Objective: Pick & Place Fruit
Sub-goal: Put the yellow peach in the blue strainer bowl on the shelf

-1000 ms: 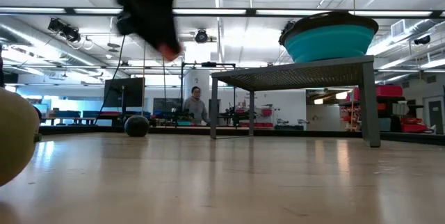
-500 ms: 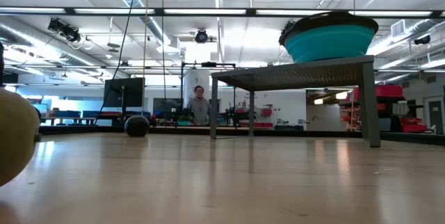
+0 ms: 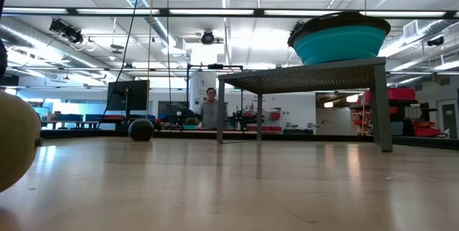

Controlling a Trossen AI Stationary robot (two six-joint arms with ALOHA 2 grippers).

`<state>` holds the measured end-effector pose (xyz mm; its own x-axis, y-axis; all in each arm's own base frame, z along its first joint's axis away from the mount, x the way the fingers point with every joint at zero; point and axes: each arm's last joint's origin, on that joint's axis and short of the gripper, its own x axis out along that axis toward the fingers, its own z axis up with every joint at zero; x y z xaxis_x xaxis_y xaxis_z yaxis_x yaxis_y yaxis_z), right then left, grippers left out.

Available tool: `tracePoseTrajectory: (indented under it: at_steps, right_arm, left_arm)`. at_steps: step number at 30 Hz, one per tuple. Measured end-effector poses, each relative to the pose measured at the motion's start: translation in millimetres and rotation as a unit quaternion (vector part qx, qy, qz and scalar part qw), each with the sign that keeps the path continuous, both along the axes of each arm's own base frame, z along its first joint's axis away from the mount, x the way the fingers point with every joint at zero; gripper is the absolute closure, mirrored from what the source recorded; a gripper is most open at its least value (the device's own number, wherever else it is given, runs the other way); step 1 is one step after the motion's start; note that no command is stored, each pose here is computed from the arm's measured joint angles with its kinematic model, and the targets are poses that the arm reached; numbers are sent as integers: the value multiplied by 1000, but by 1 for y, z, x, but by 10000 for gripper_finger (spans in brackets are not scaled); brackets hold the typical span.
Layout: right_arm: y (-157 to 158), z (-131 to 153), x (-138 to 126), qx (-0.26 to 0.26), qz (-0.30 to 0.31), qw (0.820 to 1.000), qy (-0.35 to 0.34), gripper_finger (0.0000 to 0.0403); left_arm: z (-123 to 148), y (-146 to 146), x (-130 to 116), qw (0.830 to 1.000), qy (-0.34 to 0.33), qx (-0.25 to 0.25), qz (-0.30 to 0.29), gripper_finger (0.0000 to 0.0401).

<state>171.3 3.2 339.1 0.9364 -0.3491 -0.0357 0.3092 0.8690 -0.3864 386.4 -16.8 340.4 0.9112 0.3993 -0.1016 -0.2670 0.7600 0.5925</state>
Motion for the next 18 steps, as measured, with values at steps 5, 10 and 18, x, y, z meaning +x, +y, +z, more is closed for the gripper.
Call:
tracePoseTrajectory:
  at_steps: [5, 10, 18]
  right_arm:
    - [2, 0, 1, 21, 41, 999, -6, 170]
    - [2, 3, 7, 61, 95, 993, -36, 168]
    - [-12, -3, 33, 112, 90, 988, -64, 154]
  left_arm:
    - [0, 5, 0, 998, 23, 52, -2, 263]
    - [2, 2, 0, 988, 55, 146, -20, 263]
    - [10, -11, 0, 950, 76, 300, -38, 263]
